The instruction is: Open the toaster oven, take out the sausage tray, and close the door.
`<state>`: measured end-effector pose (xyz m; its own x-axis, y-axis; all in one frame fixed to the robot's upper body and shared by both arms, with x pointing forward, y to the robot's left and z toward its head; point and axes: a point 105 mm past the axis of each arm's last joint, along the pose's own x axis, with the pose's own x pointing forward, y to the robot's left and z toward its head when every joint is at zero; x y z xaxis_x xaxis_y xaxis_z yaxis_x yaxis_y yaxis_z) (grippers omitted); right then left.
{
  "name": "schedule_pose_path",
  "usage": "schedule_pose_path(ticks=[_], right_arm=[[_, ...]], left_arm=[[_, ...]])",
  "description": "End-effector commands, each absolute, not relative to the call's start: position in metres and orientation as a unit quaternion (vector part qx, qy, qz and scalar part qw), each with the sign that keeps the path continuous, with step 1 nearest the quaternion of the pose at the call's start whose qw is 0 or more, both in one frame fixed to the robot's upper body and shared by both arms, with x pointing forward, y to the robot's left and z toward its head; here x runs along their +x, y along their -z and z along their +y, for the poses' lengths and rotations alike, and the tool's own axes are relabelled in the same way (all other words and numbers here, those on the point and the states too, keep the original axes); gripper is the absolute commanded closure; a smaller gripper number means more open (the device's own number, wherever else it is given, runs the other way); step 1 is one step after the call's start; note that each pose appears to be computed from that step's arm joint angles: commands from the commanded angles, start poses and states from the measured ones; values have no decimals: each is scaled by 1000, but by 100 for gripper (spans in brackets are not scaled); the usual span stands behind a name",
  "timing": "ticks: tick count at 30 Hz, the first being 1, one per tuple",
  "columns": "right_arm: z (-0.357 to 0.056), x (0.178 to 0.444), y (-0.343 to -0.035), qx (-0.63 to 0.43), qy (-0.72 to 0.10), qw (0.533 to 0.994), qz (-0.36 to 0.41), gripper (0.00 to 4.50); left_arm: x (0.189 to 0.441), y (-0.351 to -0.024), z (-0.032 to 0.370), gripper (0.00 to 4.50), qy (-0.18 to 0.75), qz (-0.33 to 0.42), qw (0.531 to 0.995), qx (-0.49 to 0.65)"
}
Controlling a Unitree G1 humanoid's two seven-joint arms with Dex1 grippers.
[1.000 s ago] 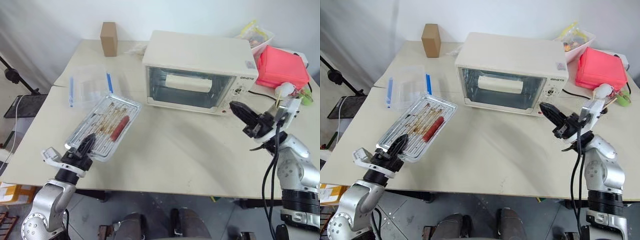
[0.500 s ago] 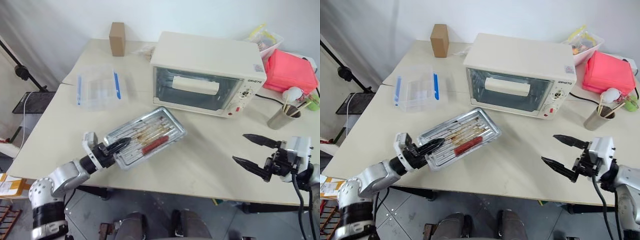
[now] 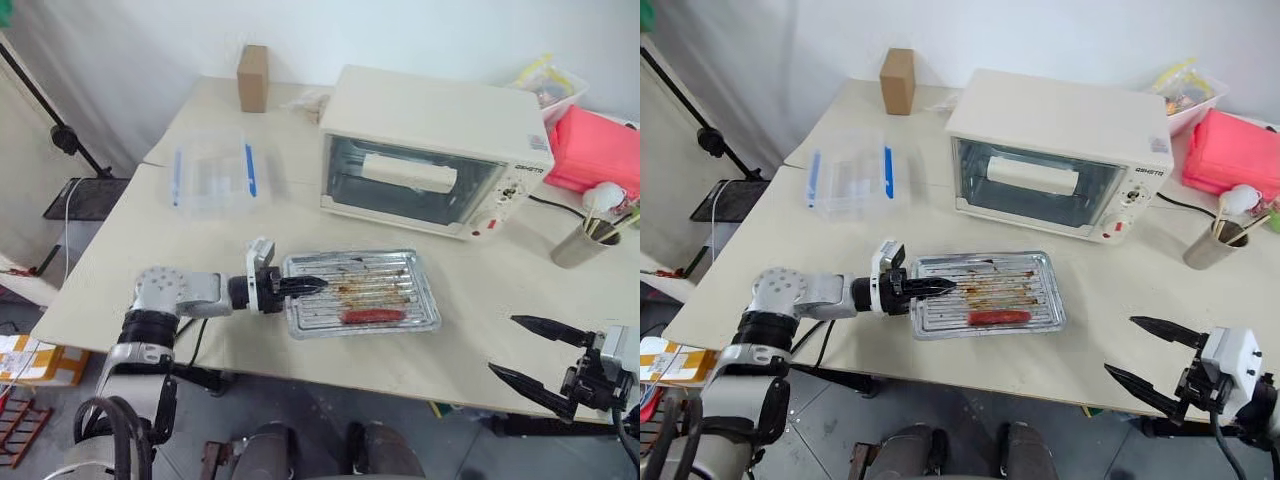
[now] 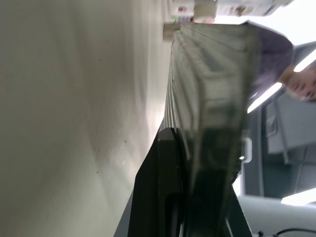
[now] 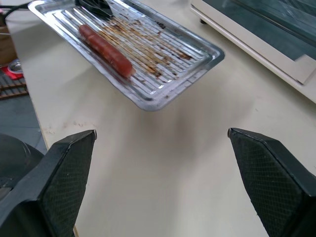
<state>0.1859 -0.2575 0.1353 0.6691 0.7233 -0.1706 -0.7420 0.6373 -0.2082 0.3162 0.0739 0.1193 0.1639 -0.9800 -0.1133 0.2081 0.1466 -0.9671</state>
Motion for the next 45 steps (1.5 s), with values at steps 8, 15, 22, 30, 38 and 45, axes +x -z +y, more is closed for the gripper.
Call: schedule_pose_path(ticks=[8, 15, 22, 30, 38, 45], right_arm=[[-249, 180, -145, -140, -388, 911, 16, 0], [-248, 184, -143, -138, -385, 912, 12, 0], [-245, 190, -140, -139, -394, 908, 7, 0], [-238, 214, -143, -141, -428, 893, -11, 0], [-223, 231, -159, -153, -477, 865, -30, 0], [-223, 236, -164, -164, -501, 850, -21, 0]], left_arm=[[333, -103, 37, 406, 488, 471, 632, -374], [339, -114, 50, 203, 500, 445, 648, -363], [335, -121, 93, 3, 507, 392, 698, -320], [321, -131, 179, 3, 506, 157, 848, 11], [317, -159, 205, 3, 492, -8, 849, 195], [303, -149, 218, 3, 510, 3, 831, 223]])
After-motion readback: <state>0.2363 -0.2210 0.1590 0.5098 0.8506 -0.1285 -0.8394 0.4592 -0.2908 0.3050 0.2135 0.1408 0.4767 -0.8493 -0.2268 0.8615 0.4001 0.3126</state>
